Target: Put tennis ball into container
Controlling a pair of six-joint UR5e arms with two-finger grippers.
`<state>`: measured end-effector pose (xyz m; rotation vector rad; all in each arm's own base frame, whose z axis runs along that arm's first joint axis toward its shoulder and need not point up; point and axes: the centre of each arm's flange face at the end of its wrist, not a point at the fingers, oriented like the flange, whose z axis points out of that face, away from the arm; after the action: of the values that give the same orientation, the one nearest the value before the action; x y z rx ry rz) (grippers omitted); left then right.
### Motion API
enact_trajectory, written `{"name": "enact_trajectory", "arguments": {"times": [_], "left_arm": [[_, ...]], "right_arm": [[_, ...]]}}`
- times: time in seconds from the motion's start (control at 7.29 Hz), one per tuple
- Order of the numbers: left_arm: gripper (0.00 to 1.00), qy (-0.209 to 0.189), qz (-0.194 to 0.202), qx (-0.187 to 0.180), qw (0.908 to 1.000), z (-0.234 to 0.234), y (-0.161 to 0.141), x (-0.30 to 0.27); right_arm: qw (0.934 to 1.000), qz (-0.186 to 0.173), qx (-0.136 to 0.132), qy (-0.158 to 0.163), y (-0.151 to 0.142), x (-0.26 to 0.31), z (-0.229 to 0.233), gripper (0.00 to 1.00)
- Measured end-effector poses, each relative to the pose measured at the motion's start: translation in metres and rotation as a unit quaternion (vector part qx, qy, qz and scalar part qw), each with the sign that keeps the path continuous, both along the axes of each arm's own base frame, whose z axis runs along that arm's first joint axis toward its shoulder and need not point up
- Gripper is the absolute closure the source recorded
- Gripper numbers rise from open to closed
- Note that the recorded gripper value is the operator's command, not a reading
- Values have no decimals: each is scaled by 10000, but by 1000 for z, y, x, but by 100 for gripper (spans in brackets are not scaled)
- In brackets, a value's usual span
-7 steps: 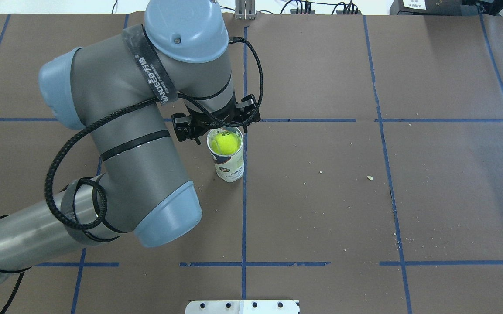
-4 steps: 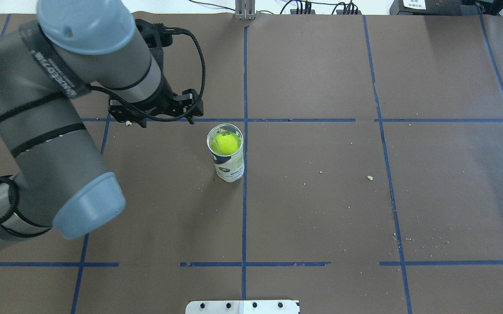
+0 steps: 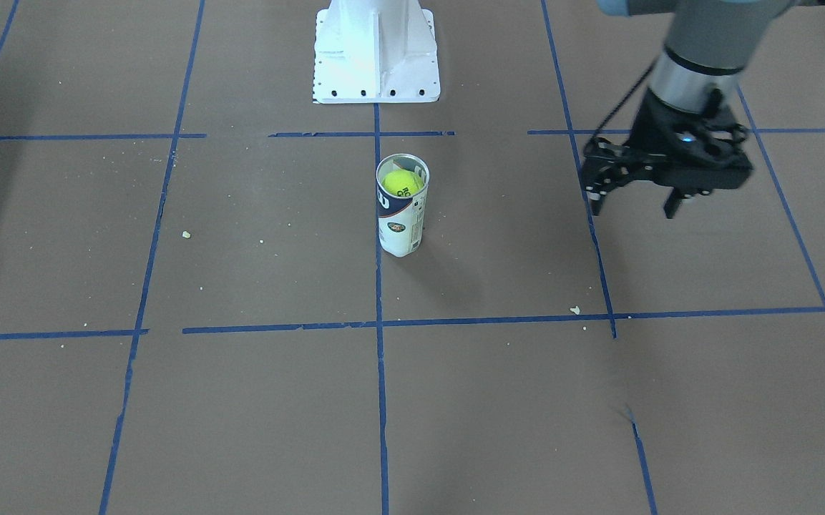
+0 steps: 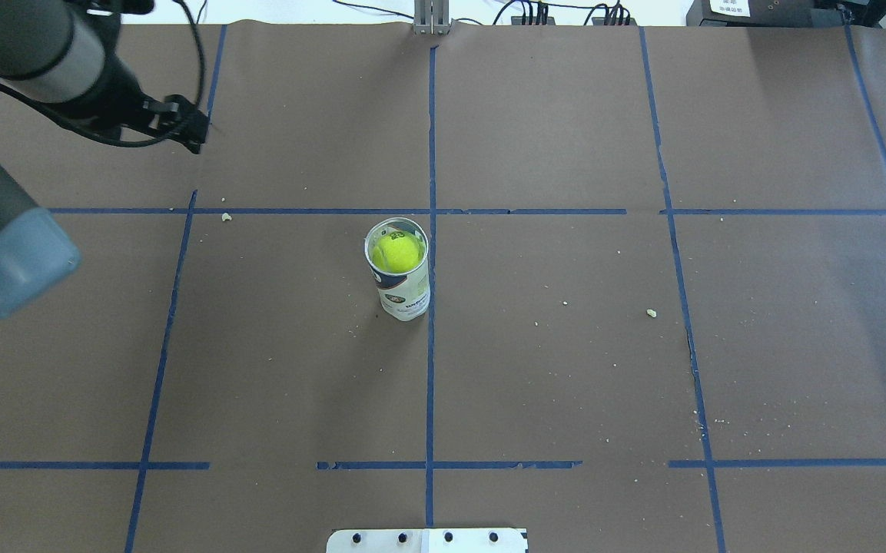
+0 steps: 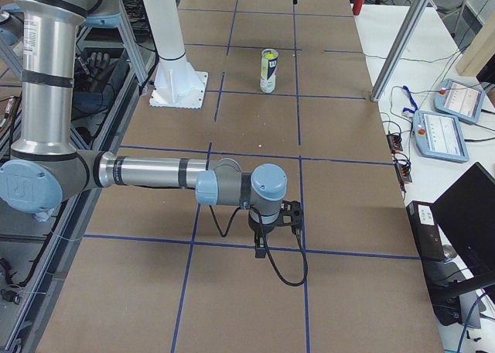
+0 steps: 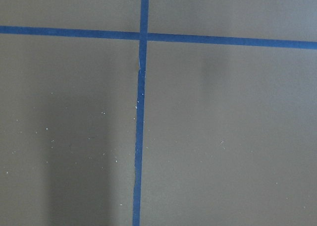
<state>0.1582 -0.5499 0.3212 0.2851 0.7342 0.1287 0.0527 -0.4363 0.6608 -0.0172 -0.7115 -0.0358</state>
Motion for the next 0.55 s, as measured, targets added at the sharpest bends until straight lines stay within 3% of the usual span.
{"name": "enact_trajectory", "arguments": {"times": [0.27, 0.55], "left_arm": [[0, -148, 370, -9, 9992, 99, 5, -101], [0, -262, 388, -278, 9985, 206, 43, -186]], "right_arm": [[10000, 0, 1, 0, 0, 0, 0, 0], [10000, 0, -3, 0, 0, 0, 0, 0]]}}
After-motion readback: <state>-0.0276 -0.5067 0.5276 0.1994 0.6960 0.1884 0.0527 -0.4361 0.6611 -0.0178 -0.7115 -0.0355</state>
